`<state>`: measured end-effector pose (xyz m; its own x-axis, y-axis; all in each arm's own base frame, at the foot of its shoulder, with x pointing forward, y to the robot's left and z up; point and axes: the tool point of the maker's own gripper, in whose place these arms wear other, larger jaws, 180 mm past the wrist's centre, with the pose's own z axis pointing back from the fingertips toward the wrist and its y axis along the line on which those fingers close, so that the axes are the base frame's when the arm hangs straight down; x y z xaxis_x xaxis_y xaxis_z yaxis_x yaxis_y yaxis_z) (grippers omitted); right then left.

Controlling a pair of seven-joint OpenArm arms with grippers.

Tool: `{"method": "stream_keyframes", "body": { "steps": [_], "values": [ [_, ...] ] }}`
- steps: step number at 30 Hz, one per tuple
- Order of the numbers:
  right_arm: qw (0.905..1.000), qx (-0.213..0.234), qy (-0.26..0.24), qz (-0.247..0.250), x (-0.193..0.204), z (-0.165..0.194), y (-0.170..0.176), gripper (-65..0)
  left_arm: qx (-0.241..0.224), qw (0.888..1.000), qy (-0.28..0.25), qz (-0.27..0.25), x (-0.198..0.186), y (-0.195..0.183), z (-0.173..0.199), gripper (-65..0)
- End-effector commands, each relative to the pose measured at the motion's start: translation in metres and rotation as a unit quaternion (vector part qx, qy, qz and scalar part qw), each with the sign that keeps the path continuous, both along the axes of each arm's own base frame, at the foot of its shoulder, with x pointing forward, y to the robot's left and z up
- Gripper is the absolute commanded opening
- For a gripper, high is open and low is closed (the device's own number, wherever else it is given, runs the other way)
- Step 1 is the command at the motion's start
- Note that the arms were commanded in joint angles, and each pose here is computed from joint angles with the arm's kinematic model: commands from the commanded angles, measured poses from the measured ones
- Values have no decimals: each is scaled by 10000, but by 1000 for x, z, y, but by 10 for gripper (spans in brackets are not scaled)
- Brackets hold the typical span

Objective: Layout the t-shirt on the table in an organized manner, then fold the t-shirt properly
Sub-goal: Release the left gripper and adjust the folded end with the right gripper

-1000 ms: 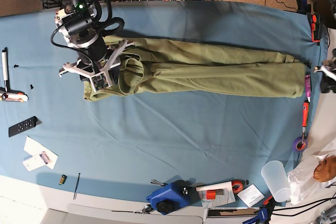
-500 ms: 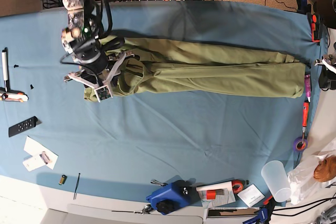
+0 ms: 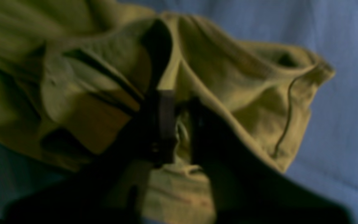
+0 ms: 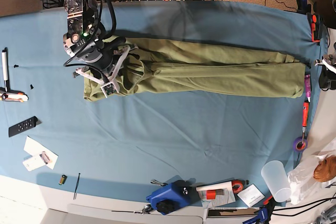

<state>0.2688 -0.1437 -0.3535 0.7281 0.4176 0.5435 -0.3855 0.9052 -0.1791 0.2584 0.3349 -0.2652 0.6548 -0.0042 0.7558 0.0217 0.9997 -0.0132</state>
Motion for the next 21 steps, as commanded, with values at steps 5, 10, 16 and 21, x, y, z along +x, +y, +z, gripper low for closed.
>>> {"method": "stream_keyframes", "body": {
  "steps": [5,10,16,21],
  "values": [
    [9999,-116,56,-31,-5,5,-4,-650,107,9997,-221,-37,6,3,15,-390],
    [9985,-118,-523,150,-18,43,8,-650,107,9997,-220,-37,6,3,15,-390],
    [9960,-414,-775,154,-38,60,4,-650,79,9998,-163,-42,3,2,11,-390],
    [9910,-519,-1223,181,-28,71,2,-650,30,9999,-97,-65,-1,0,7,-390]
  ]
}}
